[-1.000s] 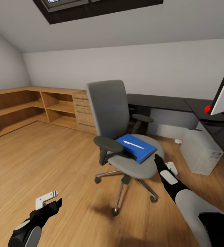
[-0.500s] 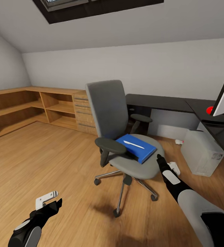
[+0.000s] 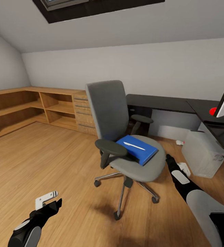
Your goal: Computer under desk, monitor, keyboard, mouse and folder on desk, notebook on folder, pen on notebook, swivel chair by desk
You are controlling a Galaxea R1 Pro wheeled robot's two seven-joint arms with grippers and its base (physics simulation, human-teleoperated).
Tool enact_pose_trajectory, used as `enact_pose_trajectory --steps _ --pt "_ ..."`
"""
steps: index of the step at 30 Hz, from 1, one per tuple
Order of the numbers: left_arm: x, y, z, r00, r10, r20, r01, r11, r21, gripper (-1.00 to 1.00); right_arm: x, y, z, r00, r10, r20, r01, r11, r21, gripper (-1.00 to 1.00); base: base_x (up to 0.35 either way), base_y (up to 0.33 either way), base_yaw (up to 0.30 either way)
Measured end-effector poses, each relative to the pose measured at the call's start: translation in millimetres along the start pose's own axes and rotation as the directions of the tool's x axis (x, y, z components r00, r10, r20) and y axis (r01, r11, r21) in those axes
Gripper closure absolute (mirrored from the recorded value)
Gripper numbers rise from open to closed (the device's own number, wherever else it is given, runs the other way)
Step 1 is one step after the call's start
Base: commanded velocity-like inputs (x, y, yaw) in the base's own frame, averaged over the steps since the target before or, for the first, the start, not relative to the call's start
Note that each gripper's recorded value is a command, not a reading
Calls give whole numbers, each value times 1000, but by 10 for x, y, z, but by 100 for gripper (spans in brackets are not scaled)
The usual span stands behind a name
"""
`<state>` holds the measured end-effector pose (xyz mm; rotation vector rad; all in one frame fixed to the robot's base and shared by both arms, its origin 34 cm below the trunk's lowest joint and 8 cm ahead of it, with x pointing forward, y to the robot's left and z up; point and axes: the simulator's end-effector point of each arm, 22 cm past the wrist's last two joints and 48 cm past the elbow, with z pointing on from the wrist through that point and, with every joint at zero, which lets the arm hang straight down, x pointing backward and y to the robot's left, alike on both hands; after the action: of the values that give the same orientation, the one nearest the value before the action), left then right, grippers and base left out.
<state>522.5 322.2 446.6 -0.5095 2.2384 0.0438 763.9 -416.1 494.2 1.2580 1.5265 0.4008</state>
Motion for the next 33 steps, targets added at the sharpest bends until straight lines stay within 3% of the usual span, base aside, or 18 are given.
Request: enact_pose_trajectory --steps 33 --pt "4 -3 2 1000 0 -1 0 1000 1 -100 -72 -84 15 1000 9 7 -9 1000 24 -100 121 14 0"
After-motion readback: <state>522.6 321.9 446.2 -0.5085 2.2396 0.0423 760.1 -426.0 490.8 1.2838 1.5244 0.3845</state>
